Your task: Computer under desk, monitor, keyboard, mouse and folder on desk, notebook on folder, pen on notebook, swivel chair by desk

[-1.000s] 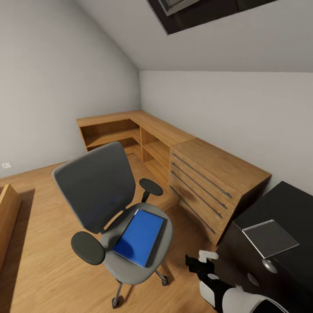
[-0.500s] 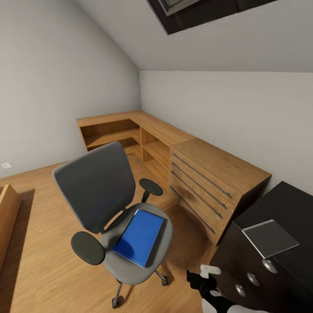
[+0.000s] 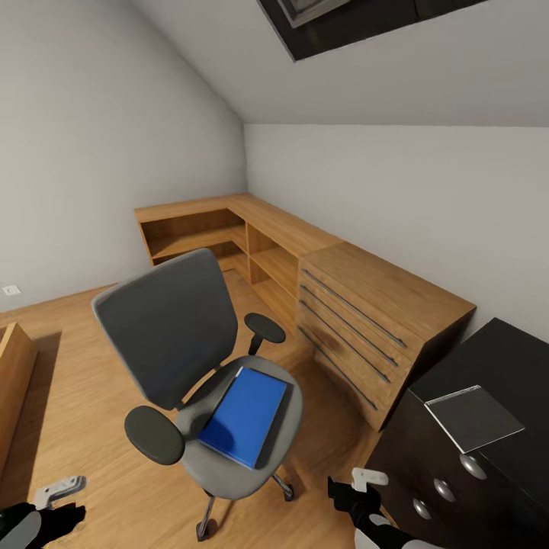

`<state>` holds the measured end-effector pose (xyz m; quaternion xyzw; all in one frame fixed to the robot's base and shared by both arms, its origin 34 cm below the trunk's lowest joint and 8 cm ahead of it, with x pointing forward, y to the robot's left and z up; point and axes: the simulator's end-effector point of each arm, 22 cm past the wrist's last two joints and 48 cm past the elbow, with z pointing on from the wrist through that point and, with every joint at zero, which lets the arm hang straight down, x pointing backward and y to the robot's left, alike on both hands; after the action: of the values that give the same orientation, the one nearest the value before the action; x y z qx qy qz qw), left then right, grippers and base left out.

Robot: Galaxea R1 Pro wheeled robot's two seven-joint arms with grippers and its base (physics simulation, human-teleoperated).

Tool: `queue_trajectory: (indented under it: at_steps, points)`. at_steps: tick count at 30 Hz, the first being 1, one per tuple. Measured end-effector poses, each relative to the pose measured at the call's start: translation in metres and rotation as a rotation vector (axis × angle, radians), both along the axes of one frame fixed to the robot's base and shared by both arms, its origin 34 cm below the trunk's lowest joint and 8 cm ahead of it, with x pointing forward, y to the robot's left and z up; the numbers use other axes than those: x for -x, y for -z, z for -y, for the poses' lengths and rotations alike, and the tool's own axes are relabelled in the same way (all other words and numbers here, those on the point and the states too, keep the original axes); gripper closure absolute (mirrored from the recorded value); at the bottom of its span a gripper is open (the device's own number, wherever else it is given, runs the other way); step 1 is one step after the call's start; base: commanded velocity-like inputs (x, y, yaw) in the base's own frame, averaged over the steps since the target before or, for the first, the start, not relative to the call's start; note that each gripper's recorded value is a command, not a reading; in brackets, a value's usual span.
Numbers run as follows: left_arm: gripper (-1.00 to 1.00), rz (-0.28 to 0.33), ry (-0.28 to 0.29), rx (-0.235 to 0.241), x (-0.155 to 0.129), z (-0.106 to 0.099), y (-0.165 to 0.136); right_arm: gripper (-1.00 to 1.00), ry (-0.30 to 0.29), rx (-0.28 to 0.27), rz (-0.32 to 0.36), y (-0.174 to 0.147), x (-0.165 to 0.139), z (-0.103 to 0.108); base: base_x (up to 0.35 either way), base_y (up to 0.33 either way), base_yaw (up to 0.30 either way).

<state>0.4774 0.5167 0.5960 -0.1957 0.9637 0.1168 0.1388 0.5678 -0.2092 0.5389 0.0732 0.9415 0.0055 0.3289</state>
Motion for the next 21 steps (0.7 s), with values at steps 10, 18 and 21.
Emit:
queue_trajectory:
  at_steps: [10,18,21]
  points:
    - [-1.00,0.043,-0.035,-0.060,-0.064,0.001,-0.083,-1.00,-0.002,0.001,-0.001,0.000,0.000,0.000,0.000,0.000,0.000]
    - [-1.00,0.057,0.006,-0.020,-0.108,0.010,-0.121,-1.00,-0.003,0.001,-0.001,0.000,0.000,0.000,0.000,0.000,0.000]
    - [-1.00,0.093,0.010,0.011,-0.130,0.016,-0.141,-1.00,-0.012,0.005,0.000,0.000,0.000,-0.001,0.000,0.000,0.000]
